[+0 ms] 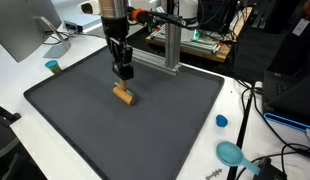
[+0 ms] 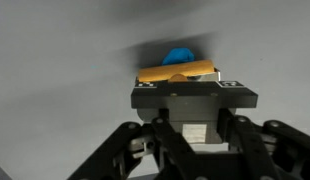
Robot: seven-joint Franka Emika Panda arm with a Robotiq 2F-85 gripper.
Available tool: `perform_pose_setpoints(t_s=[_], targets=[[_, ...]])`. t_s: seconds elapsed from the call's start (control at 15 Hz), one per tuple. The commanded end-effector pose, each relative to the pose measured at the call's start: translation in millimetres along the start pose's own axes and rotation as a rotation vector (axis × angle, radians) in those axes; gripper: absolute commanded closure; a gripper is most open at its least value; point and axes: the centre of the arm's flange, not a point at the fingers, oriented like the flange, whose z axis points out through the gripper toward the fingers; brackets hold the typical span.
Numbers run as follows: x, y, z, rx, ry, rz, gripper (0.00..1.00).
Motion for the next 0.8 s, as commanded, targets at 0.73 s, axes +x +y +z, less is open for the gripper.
perform_pose_setpoints(t_s=[0.73], targets=[[-22, 6, -29, 0.043, 0.016, -0.035, 0.78]])
